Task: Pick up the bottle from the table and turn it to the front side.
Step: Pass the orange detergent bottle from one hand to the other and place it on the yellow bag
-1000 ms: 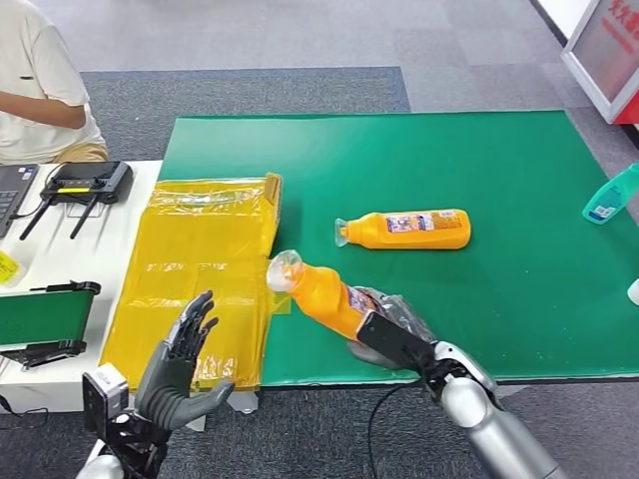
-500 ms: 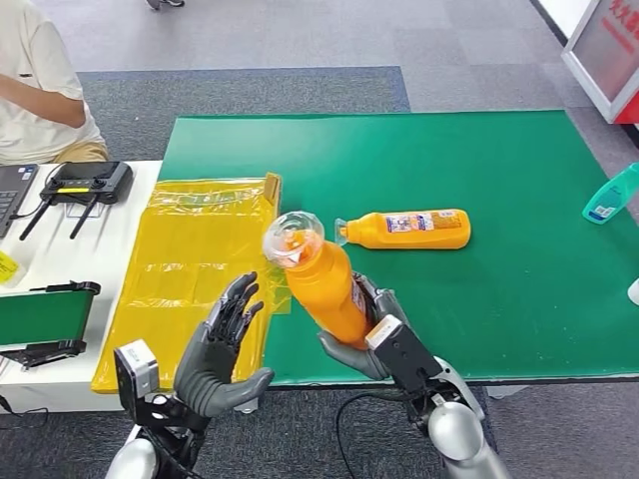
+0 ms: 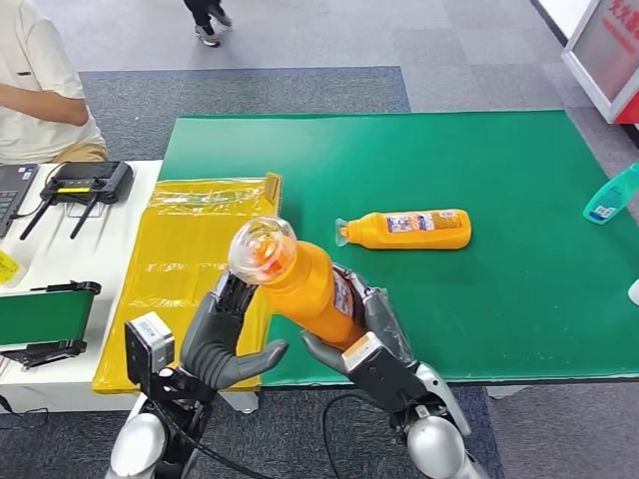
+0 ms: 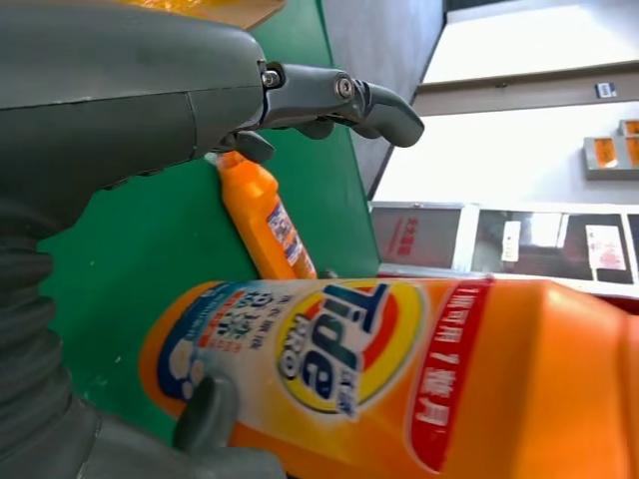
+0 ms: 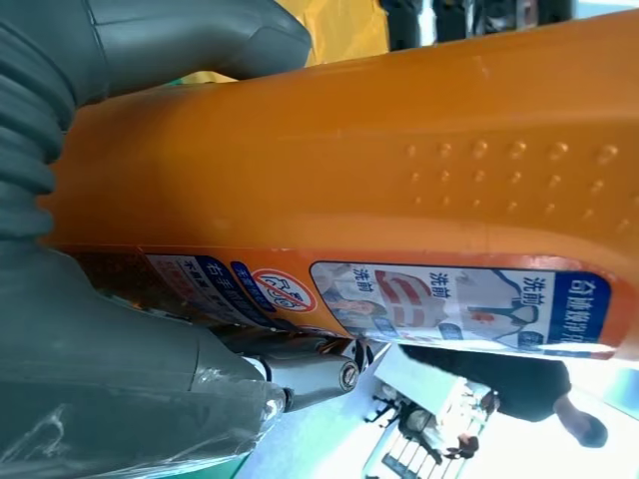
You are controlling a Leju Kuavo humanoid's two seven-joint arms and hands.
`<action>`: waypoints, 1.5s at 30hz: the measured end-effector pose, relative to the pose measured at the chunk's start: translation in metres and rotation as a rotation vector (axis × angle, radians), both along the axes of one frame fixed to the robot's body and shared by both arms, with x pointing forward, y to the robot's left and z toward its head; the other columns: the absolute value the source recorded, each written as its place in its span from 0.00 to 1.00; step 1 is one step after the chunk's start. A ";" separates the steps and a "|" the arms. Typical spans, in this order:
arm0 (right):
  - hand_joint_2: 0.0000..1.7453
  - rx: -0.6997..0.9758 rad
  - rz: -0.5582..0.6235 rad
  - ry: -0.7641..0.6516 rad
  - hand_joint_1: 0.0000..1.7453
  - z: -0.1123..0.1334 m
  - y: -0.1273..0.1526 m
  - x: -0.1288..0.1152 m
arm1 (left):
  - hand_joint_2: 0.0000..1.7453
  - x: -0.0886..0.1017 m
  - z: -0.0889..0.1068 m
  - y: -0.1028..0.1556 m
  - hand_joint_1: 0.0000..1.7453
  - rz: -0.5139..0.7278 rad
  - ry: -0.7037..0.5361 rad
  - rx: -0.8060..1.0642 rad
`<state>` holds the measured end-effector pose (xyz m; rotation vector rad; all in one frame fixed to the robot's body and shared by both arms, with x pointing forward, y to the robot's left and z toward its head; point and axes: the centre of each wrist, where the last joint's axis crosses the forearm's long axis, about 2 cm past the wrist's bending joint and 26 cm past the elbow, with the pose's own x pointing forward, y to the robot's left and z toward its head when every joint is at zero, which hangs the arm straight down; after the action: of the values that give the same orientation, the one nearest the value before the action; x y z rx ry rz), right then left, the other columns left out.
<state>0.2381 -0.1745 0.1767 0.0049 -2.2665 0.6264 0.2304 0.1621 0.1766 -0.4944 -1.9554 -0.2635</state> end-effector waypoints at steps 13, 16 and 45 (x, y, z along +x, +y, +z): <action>1.00 -0.087 -0.048 0.014 1.00 -0.013 0.005 -0.009 | 1.00 0.003 0.037 -0.018 0.00 0.009 -0.159 0.091; 1.00 -0.112 -0.052 0.006 1.00 -0.014 0.009 -0.011 | 1.00 0.003 0.040 -0.021 0.00 -0.005 -0.166 0.092; 1.00 -0.144 -0.064 -0.027 1.00 -0.010 0.022 -0.016 | 1.00 0.004 0.047 -0.041 1.00 -0.110 -0.157 0.083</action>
<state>0.2223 -0.1529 0.1663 -0.1465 -2.2327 0.7587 0.2349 0.1208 0.2239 -0.5409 -2.0629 -0.4642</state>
